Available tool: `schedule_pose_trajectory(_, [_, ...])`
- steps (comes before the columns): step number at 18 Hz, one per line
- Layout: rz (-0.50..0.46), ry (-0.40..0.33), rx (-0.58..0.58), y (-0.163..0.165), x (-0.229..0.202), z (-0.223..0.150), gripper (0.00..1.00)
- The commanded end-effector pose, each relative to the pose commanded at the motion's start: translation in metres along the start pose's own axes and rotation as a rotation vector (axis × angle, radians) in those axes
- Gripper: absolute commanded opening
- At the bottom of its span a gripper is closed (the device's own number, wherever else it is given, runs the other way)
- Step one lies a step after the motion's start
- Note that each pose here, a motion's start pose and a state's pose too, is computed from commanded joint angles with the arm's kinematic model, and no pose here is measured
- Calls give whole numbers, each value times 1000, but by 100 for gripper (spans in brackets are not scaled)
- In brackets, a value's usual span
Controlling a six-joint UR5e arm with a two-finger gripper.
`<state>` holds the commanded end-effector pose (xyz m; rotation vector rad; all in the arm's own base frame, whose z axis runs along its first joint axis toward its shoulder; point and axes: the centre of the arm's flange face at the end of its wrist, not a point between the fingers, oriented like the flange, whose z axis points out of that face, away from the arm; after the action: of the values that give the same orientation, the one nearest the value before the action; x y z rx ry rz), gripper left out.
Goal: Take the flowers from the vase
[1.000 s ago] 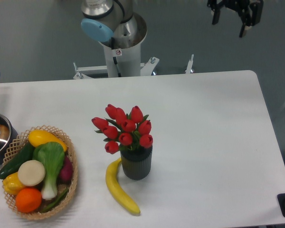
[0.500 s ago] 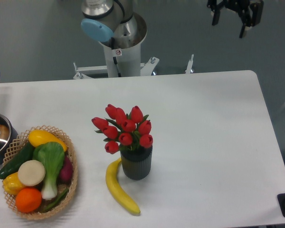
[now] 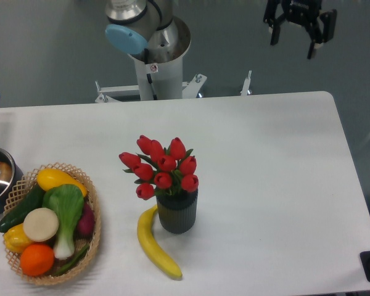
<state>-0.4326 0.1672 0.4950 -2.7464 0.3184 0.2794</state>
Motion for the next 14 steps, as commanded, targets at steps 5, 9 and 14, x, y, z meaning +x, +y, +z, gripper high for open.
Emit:
schedule_pose_trajectory(5, [-177,3,144,-10,1,9,100])
schedule_pose_trajectory(9, [-262,12,231,-18,1,13,100])
schedule_pose_trajectory(14, [-300,10,287,-29,-4,18,100])
